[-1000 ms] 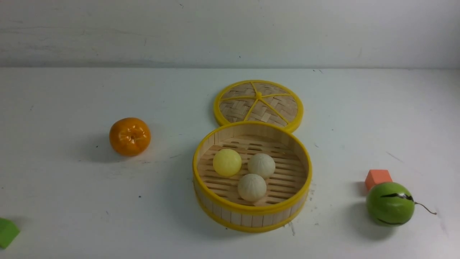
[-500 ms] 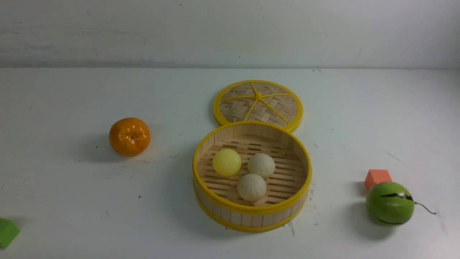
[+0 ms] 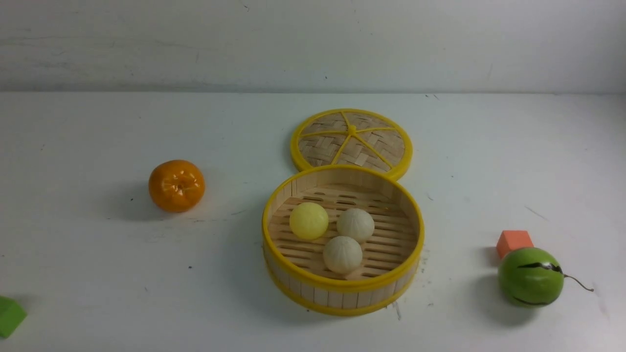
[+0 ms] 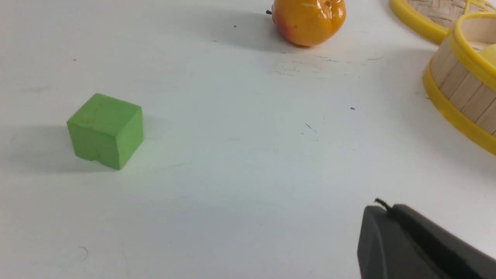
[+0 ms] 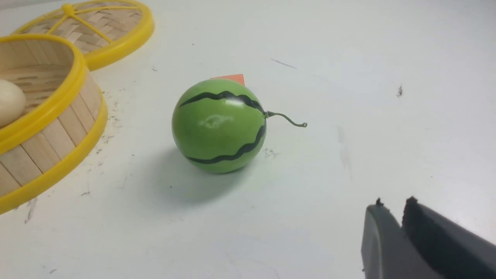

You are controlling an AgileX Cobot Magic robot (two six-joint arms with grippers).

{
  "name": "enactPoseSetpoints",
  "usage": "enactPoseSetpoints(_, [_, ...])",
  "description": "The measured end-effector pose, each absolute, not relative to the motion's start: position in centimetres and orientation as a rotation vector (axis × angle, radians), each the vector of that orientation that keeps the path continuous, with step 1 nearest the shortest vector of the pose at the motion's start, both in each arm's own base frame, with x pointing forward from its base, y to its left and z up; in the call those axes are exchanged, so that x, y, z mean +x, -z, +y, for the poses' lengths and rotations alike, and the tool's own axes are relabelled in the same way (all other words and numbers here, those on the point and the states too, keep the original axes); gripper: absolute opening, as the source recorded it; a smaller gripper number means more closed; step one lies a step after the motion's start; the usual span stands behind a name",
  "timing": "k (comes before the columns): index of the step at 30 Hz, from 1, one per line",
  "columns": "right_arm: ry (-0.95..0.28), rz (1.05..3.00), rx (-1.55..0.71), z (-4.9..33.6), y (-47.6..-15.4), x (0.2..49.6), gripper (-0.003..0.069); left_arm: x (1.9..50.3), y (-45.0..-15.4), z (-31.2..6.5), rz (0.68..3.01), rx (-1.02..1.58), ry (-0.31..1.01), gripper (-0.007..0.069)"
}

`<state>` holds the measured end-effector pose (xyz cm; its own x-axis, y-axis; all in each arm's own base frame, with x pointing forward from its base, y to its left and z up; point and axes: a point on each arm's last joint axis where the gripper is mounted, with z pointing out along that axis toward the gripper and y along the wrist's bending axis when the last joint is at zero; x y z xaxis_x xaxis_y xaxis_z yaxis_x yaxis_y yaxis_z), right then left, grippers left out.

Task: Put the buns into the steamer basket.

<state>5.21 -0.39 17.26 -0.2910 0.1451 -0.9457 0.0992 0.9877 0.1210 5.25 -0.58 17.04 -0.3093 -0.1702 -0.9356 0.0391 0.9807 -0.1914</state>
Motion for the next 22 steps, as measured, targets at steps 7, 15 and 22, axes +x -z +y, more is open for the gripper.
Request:
enactPoseSetpoints(7, [-0.043, 1.869, 0.174, -0.39, -17.26, 5.21, 0.0092, 5.25, -17.04, -0.58, 1.875, -0.096, 0.209, -0.0013])
enactPoseSetpoints(15, [-0.043, 1.870, 0.173, -0.39, -17.26, 5.21, 0.0104, 5.25, -17.04, -0.58, 1.875, -0.096, 0.209, -0.0008])
enactPoseSetpoints(22, [-0.043, 1.870, 0.173, -0.39, -17.26, 5.21, 0.0106, 5.25, -17.04, -0.58, 1.875, -0.094, 0.207, -0.0002])
